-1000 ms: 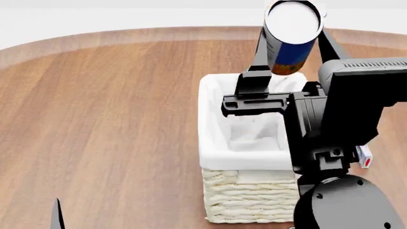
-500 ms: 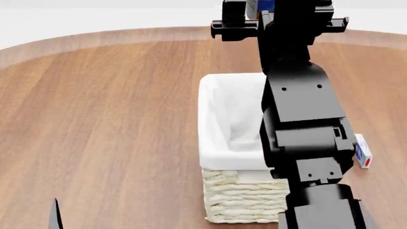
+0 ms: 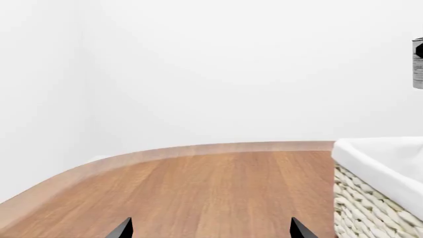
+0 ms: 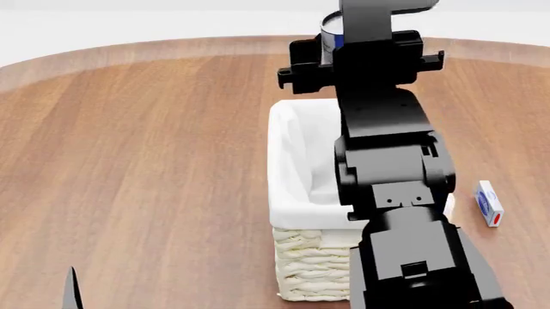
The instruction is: Pick up the alphabet soup and put it in the basket.
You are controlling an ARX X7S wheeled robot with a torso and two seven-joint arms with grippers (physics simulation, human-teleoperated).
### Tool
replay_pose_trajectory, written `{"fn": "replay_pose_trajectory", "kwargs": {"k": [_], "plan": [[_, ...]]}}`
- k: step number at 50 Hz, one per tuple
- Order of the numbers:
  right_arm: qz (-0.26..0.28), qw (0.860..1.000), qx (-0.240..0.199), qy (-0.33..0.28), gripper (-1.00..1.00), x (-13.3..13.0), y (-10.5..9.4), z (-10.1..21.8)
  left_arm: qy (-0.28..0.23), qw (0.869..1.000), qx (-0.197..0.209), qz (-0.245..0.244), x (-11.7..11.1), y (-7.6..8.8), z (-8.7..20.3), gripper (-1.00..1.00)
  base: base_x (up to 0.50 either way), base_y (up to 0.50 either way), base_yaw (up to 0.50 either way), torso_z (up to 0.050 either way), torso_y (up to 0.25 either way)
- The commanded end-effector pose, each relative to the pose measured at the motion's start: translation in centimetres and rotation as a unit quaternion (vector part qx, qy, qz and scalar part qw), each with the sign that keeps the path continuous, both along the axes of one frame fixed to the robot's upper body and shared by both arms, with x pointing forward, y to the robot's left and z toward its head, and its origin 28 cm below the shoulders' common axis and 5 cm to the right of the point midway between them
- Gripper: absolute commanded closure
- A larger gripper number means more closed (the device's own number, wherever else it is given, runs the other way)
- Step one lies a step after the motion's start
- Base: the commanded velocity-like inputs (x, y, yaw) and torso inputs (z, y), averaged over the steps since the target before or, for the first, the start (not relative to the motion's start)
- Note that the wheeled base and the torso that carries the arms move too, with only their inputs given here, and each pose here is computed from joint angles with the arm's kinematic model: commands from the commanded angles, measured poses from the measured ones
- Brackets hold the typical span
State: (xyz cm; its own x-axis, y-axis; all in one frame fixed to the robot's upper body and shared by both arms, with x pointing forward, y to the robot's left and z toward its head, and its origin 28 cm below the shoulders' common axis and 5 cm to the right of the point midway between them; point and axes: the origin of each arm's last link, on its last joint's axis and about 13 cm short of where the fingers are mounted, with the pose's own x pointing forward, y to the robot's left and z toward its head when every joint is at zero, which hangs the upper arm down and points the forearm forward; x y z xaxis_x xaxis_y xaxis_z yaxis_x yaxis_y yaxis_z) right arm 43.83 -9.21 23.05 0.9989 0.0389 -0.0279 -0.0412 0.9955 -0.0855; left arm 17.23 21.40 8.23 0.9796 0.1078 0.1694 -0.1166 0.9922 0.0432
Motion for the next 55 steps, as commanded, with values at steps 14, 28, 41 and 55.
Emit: {"fn": "replay_pose_trajectory", "kwargs": {"k": [14,28,41,55], "plan": [[0.002,0.994,-0.015,0.108,1.00,-0.7,-0.9,-2.5,0.001,1.000,-0.001,0.004,0.0,0.1,-0.1,-1.00,0.00,0.00,0.00,0.001,0.001],[-0.001,0.987,-0.002,0.159,1.00,-1.4,-1.3,-5.3,0.002,1.000,0.000,0.004,0.0,0.1,-0.1,-1.00,0.00,0.00,0.00,0.000,0.001],[-0.002,0.984,0.002,0.176,1.00,-1.9,-1.5,-7.0,0.003,1.000,0.000,0.004,0.0,0.1,-0.2,-1.00,0.00,0.00,0.00,0.000,0.001],[-0.004,0.983,0.005,0.185,1.00,-2.1,-1.7,-8.0,0.004,1.000,0.001,0.005,0.0,0.1,-0.2,-1.00,0.00,0.00,0.00,0.000,0.001]]}}
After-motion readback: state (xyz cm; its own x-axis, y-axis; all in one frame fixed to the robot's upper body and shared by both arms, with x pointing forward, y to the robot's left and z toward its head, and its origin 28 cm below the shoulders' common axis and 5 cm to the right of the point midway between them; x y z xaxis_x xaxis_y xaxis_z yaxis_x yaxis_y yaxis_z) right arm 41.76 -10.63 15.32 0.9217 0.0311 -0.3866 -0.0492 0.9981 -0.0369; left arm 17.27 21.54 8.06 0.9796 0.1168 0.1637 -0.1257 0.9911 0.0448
